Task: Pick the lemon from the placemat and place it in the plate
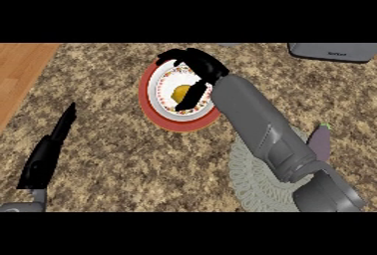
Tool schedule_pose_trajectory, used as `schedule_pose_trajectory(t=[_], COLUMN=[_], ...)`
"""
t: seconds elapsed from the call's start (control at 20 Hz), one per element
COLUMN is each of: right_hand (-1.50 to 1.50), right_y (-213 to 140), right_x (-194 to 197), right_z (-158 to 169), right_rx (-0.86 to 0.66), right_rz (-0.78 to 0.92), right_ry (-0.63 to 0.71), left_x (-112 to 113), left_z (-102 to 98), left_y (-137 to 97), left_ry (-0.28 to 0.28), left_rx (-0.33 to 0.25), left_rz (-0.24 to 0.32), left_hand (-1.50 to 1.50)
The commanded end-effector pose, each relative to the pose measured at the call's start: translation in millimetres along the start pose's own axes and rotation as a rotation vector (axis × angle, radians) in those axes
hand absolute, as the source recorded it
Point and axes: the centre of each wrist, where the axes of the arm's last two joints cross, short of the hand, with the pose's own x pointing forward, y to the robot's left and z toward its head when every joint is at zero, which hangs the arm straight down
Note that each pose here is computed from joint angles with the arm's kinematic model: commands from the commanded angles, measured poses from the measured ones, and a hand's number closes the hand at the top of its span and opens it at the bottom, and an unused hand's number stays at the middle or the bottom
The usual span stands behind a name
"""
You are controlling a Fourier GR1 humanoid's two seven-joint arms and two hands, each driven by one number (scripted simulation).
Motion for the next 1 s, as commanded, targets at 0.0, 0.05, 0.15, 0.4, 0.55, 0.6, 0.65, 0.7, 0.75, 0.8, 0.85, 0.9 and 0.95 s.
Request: schedule_pose_trajectory(t=[0.0,0.05,0.15,0.4,0.55,0.6,0.65,0.7,0.75,0.8,0.85,0.9,0.95], right_hand=[-1.5,-1.5,-1.5,-1.5,-1.5,-1.5,-1.5,-1.5,-1.5,-1.5,-1.5,-1.5,-1.5], right_y=[2,-10,-4,-32,-68,-89,-81,-91,-98,-100,-108,-109,-110], right_x=[-11,6,-10,-32,-38,-41,-55,-52,-62,-78,-78,-78,-82], right_z=[7,-3,5,22,35,44,53,54,66,82,86,85,90], right_rx=[-0.135,-0.146,-0.219,-0.329,-0.349,-0.376,-0.378,-0.36,-0.387,-0.382,-0.383,-0.391,-0.395], right_rz=[-0.161,-0.196,-0.231,-0.37,-0.485,-0.491,-0.519,-0.495,-0.501,-0.506,-0.506,-0.489,-0.49], right_ry=[-0.035,-0.044,0.003,0.048,-0.007,-0.041,-0.015,-0.044,-0.066,-0.076,-0.085,-0.076,-0.108], left_x=[-4,-1,-12,0,-15,-9,-8,-1,-6,-1,-5,1,-2], left_z=[5,-4,7,5,10,7,18,3,12,11,4,6,4], left_y=[-8,-13,8,6,7,0,1,12,-6,-10,3,1,10], left_ry=[-0.001,0.009,0.017,-0.002,0.004,0.003,-0.001,-0.005,-0.001,0.003,-0.008,-0.028,-0.014], left_rx=[0.01,0.026,0.037,0.045,0.03,0.025,0.008,0.033,0.029,0.034,0.038,0.012,0.028], left_rz=[0.009,-0.006,0.0,-0.008,0.01,-0.001,0.003,-0.003,0.011,0.012,0.001,0.006,0.008], left_hand=[0.0,0.0,0.0,0.0,0.0,0.0,0.0,0.0,0.0,0.0,0.0,0.0,0.0])
